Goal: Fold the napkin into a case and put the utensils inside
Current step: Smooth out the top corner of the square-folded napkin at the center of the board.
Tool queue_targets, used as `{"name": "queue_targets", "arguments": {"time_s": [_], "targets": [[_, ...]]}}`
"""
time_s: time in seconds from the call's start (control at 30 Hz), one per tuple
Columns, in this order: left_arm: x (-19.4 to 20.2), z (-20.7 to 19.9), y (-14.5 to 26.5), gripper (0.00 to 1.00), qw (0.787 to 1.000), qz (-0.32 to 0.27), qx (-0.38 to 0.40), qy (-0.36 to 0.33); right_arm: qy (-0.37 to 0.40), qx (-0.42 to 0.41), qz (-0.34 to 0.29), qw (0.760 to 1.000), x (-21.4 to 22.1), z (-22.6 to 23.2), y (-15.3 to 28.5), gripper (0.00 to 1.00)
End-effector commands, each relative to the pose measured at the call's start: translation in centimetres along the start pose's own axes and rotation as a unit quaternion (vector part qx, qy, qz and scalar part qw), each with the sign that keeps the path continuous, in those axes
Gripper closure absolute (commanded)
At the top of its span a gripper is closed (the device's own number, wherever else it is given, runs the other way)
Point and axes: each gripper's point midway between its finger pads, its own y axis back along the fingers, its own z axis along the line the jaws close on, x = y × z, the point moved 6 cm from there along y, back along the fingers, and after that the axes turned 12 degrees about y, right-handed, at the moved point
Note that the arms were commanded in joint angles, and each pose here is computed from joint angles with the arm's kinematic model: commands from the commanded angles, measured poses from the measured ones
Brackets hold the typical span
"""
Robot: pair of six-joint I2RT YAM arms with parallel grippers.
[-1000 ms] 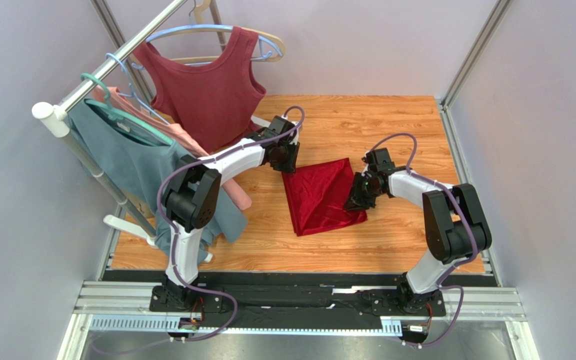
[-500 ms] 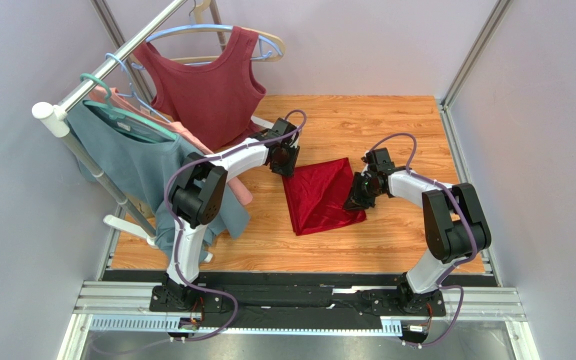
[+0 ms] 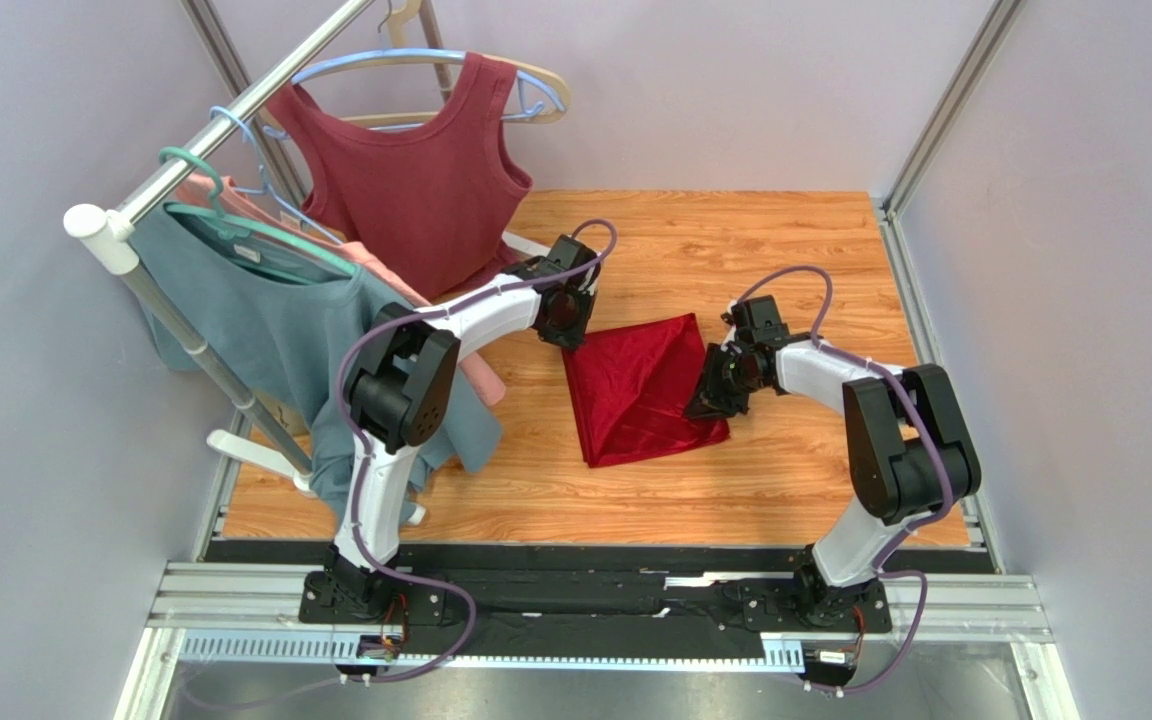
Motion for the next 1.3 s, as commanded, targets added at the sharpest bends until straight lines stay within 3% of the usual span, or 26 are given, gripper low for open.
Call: {"name": "queue_targets", "arguments": {"time_s": [0.0,0.87,1.0,1.27], "targets": [[-2.8,-0.3,3.3,1.0,0.998,-0.058,-0.003,-0.013,0.001,0.046,0.021,0.999,1.2,-1.9,-1.4,0.81],[-3.8,1.2,1.8,1.0,0.998,-0.058,-0.016,-0.012,0.0,0.036,0.033,0.999,1.2,-1.7,-2.0,0.81],[-3.2,1.1,1.5,1.0,0.999,-0.052,-0.007,-0.005,0.029,-0.007,0.012,0.999,0.0,0.9,-0.9,0.77],[-3.2,1.3,1.5,1.0,0.998,-0.054,-0.012,-0.005,0.131,-0.18,-0.015,0.975,-1.6,12.9,1.7,0.7]]}}
